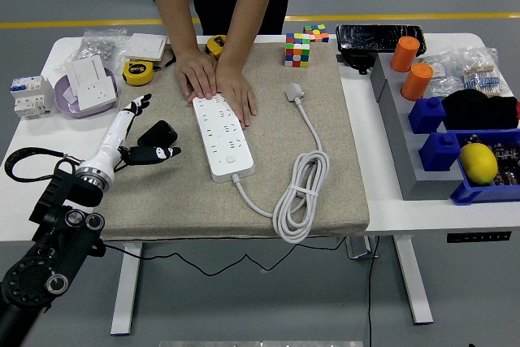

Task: Pick up the plug,place it near the board,insert it into the board,press the button

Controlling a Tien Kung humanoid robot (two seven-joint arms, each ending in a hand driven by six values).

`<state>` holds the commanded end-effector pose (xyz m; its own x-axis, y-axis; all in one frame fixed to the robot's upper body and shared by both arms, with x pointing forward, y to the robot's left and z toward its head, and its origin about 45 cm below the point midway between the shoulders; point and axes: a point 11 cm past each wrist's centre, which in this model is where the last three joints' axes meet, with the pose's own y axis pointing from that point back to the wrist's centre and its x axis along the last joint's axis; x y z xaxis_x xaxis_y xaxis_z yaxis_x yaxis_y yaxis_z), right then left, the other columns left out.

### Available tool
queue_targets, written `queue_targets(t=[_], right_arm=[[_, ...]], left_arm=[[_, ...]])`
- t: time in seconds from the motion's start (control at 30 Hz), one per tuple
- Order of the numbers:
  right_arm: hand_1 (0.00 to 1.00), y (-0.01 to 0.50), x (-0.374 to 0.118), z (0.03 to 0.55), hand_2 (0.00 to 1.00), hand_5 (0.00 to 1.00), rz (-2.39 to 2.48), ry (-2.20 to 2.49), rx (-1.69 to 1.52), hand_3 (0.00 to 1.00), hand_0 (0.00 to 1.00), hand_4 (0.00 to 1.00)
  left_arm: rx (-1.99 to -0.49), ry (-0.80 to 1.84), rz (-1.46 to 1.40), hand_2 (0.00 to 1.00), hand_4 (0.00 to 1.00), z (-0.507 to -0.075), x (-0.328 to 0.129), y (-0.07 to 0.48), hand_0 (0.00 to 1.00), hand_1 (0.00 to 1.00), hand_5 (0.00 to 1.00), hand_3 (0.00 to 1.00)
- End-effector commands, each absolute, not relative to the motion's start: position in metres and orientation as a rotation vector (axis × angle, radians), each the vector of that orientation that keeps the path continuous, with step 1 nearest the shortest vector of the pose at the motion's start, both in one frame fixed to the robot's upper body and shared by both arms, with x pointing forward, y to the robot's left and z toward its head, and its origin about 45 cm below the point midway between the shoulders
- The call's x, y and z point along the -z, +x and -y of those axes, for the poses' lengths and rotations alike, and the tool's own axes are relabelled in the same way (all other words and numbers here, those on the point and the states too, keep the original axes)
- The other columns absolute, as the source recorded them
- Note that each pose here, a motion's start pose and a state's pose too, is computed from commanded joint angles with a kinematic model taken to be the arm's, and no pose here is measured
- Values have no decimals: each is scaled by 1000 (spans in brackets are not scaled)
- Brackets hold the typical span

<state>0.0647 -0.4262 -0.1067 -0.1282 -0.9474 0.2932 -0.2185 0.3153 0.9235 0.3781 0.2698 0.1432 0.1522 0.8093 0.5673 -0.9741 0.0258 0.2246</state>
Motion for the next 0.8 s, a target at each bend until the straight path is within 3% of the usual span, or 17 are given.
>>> queue_targets(t=[0.03, 0.2, 0.23, 0.6, 0.63, 0.8], right_arm=[[802, 65, 107, 426, 779, 998, 1582, 1093, 914, 797, 920, 998], [802, 68, 106, 426, 779, 998, 1583, 1099, 909, 797, 920, 998], [802, 68, 106, 426, 779, 998, 1582, 1098, 908, 797, 919, 998], [802, 66, 106, 428, 779, 998, 1574, 1095, 907, 797, 919, 998], [802, 66, 106, 428, 779, 998, 1573, 1095, 907, 797, 919, 998], [802, 66, 106, 428, 779, 998, 1574, 1096, 906, 797, 919, 998]], left_arm=[[-1410, 645, 318, 946, 998, -268, -141, 379, 998, 993, 75, 950], [-1408, 674, 340, 946, 998, -265, -133, 387, 998, 993, 75, 950], [-1411, 687, 354, 899, 998, -265, -131, 389, 956, 954, 90, 893], [-1436, 795, 414, 857, 998, -281, -117, 398, 920, 925, 103, 848], [-1438, 798, 414, 804, 998, -281, -116, 398, 842, 858, 103, 807], [-1448, 814, 435, 804, 998, -283, -117, 401, 842, 858, 103, 807]])
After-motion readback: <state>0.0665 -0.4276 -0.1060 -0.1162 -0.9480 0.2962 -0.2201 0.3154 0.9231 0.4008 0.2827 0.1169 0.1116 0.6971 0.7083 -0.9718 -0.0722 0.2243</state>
